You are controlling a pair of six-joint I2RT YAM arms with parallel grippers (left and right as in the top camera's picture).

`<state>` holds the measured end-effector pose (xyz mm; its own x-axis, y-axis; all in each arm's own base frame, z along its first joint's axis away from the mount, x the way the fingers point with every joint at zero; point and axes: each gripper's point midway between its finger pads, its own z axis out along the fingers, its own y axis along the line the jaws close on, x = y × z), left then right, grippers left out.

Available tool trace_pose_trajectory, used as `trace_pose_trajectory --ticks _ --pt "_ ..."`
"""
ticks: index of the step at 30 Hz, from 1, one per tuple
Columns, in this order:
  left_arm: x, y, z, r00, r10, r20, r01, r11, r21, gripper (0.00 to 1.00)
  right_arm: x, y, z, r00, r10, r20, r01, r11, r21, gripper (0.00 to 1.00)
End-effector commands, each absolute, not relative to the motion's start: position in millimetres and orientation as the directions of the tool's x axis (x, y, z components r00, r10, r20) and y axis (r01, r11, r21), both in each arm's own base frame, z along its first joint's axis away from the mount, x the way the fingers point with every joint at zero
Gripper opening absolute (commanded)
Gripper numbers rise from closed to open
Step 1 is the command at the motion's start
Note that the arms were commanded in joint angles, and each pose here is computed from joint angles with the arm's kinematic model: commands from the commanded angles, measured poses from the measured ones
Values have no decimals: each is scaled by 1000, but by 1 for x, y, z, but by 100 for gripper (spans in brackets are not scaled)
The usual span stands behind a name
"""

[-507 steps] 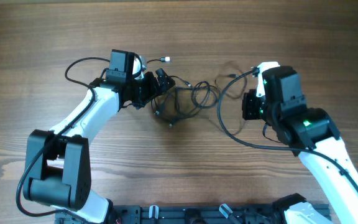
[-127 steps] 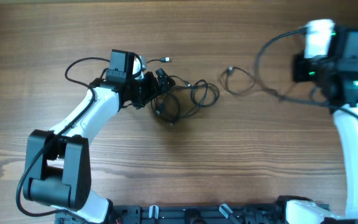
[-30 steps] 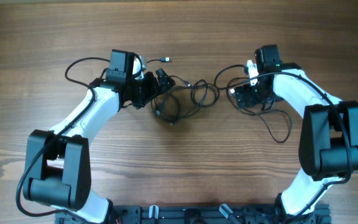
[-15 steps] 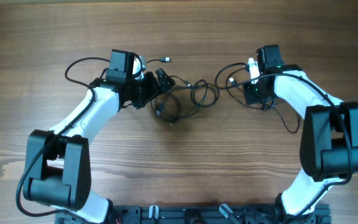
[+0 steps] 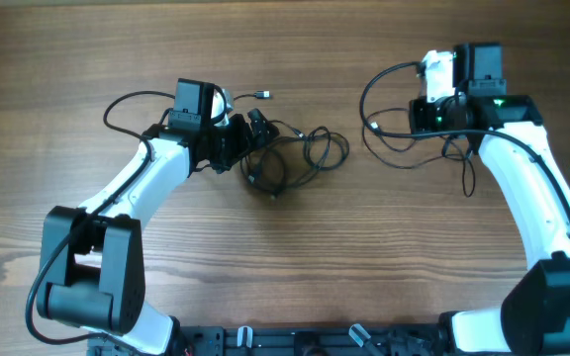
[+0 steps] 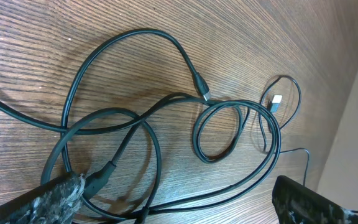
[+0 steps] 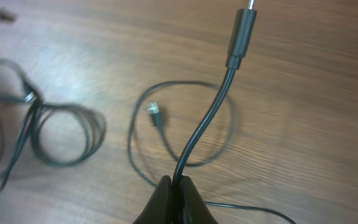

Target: Untangle cables

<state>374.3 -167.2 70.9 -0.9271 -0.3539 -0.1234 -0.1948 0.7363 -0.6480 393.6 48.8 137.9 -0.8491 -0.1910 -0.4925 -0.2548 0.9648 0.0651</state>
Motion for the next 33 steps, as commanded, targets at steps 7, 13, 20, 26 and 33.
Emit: trace_pose_trajectory --ticks 7,13,20,26,33 --pt "376 -168 70 -931 -337 -137 -175 745 -643 100 378 98 76 -831 -426 -357 -485 870 92 15" --pt "376 -168 70 -931 -337 -137 -175 745 -643 100 378 89 28 -857 -462 -227 -474 880 -3 100" --pt "376 -168 70 -931 -337 -137 -175 745 -643 100 391 85 13 -855 -464 -234 -467 883 -45 100" --pt "376 -168 70 -931 -337 -137 -175 745 -643 100 394 75 -7 -849 -493 -192 -483 870 -98 100" --pt "376 -168 70 -931 -337 -137 -175 745 -643 100 370 71 -28 -866 -495 -76 -492 869 -60 83"
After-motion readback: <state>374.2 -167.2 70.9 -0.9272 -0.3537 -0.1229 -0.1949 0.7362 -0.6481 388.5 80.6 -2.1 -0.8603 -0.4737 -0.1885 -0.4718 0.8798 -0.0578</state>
